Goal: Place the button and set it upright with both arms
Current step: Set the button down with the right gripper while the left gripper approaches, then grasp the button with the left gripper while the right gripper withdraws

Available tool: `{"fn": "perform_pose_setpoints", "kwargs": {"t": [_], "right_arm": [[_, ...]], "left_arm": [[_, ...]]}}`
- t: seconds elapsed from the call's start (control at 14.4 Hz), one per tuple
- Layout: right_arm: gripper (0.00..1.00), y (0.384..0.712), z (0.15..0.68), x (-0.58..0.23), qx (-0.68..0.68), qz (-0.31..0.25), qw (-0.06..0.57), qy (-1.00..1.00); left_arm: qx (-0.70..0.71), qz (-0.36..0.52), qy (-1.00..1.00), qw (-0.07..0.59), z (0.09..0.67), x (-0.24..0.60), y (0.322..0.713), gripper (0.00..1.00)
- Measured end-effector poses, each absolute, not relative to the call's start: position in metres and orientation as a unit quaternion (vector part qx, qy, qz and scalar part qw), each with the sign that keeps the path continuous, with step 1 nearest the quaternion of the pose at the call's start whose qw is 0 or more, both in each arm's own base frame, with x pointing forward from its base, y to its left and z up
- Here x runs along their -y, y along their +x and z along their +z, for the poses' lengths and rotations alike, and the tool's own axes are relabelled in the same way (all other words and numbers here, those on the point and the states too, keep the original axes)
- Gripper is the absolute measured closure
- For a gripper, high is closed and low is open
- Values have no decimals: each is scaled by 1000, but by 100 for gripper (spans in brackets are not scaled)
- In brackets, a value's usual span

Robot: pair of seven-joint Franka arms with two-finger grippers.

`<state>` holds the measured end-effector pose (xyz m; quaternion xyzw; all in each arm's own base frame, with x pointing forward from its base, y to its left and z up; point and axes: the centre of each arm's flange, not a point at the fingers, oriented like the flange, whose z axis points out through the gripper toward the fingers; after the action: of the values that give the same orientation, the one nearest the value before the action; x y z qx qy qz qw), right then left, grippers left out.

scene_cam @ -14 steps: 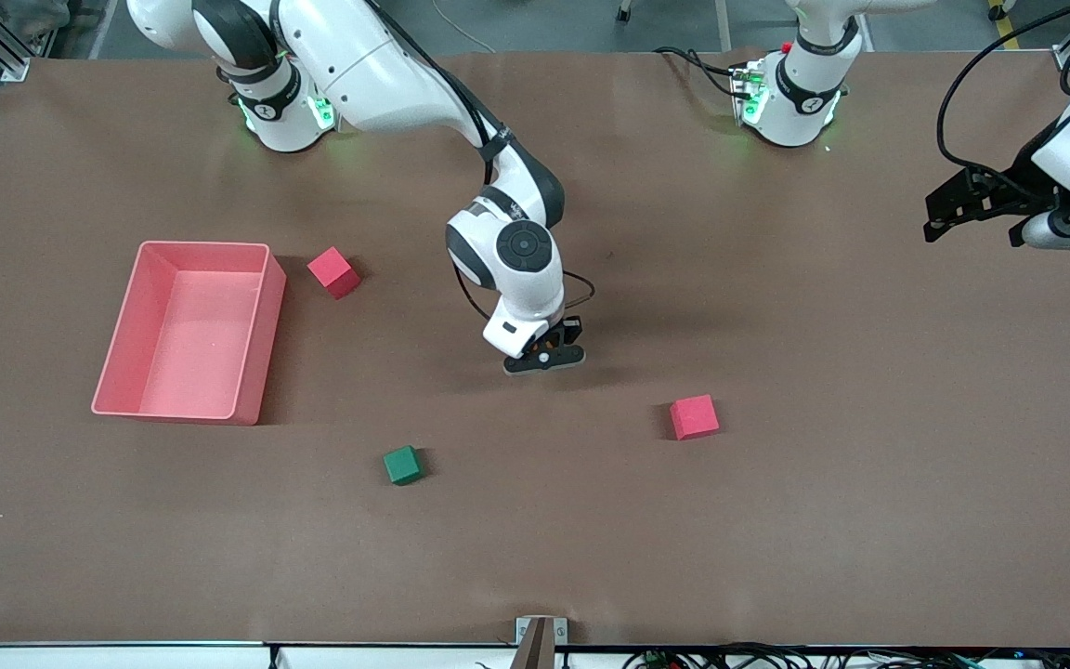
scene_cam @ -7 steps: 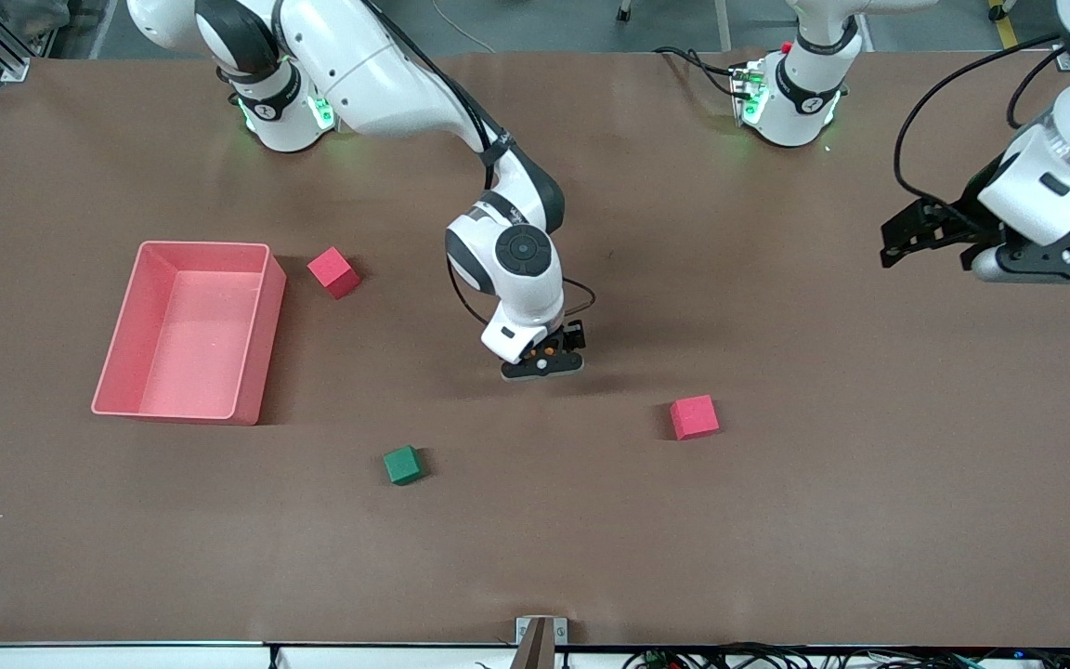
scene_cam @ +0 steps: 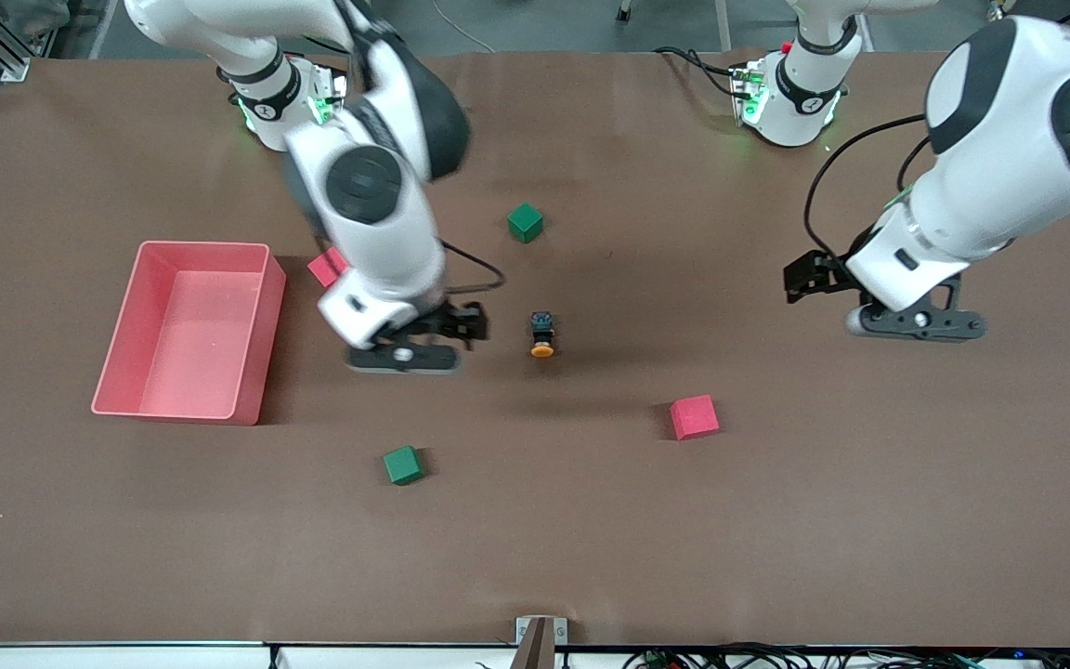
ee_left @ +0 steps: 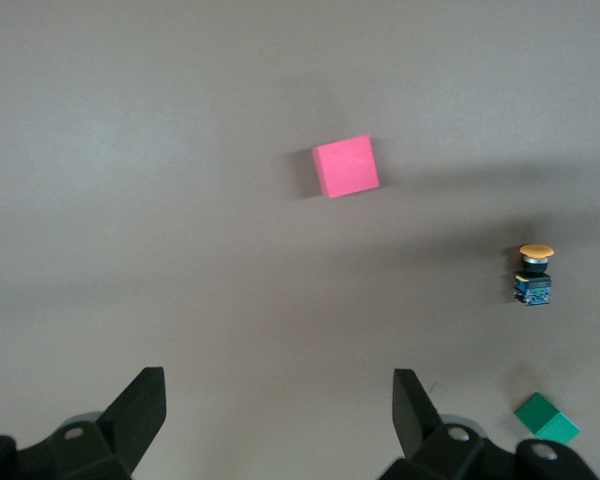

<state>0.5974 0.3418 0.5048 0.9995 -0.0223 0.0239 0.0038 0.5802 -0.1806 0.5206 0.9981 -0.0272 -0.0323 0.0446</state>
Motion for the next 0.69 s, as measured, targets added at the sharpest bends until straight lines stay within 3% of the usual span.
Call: {"fn": "perform_pose_setpoints", "kwargs": {"t": [0.35, 0.69], "right_arm": [[0, 585, 604, -202, 29, -9, 5, 1000], [0, 560, 646, -54, 27, -4, -5, 1000]], "left_arm": [[10, -39, 999, 19, 450, 293, 567, 0], [-17, -5, 1000, -9, 364, 409, 531, 0]]}}
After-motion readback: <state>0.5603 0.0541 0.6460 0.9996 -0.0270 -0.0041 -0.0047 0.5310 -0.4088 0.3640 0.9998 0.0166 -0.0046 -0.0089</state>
